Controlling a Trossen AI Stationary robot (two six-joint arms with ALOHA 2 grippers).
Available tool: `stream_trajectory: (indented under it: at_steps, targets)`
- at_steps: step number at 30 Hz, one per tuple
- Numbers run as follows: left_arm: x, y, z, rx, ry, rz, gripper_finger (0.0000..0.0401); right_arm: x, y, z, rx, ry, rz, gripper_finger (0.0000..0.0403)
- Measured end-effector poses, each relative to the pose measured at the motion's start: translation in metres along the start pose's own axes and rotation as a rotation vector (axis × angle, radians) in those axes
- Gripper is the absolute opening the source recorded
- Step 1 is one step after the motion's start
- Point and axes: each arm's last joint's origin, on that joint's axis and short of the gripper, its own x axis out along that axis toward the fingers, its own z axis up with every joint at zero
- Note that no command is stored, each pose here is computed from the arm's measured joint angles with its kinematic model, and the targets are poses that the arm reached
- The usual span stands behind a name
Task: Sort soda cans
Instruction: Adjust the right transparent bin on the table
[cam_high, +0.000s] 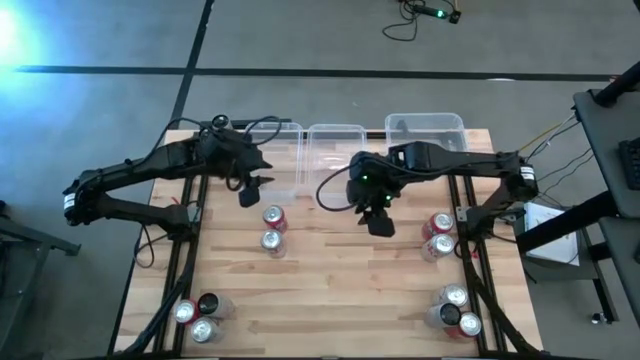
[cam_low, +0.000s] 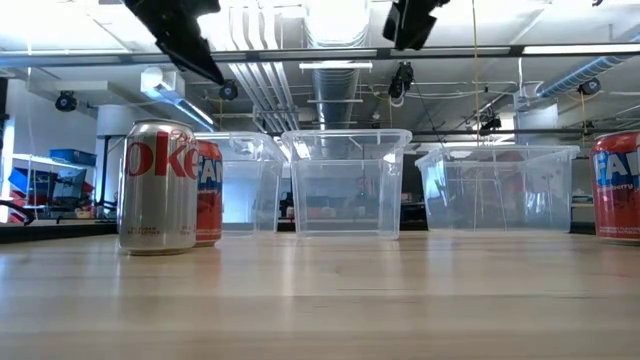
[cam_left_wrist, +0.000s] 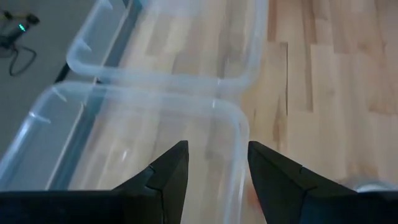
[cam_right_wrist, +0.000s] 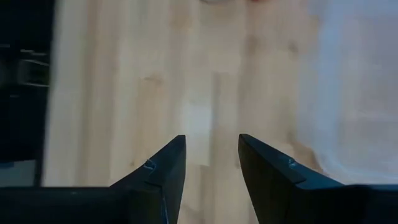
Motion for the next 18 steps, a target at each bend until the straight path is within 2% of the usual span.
stream_trajectory:
  at_steps: [3, 6, 7, 11, 12, 14, 16, 18]
  targets:
    - [0.0, 0.001, 0.005, 0.001, -0.055, 0.01, 0.0151, 0.003, 0.002, 0.003, 0.006, -0.028, 0.087, 0.0155]
    - [0.0, 0.002, 0.009, 0.001, -0.094, 0.017, 0.0151, 0.004, 0.002, 0.001, 0.028, -0.003, 0.102, 0.0163]
    - [0.0, 0.002, 0.01, 0.001, -0.101, 0.018, 0.0151, 0.004, 0.0, -0.003, 0.047, 0.025, 0.057, 0.0166]
    - [0.0, 0.002, 0.01, -0.002, -0.104, 0.017, 0.0151, -0.002, -0.018, -0.022, 0.181, 0.135, -0.367, 0.018]
    - [0.001, 0.002, 0.01, -0.005, -0.111, 0.017, 0.0151, -0.006, -0.023, -0.026, 0.216, 0.141, -0.436, 0.0185]
    - [0.005, 0.001, 0.01, -0.006, -0.144, 0.019, 0.0151, -0.013, -0.037, -0.034, 0.347, 0.098, -0.511, 0.0195]
    - [0.013, 0.0, 0.012, -0.014, -0.233, 0.019, 0.0151, -0.019, -0.056, -0.044, 0.514, 0.054, -0.558, 0.0205]
    - [0.022, -0.002, 0.012, -0.017, -0.332, -0.019, 0.0151, -0.021, -0.079, -0.051, 0.62, 0.0, -0.596, 0.0215]
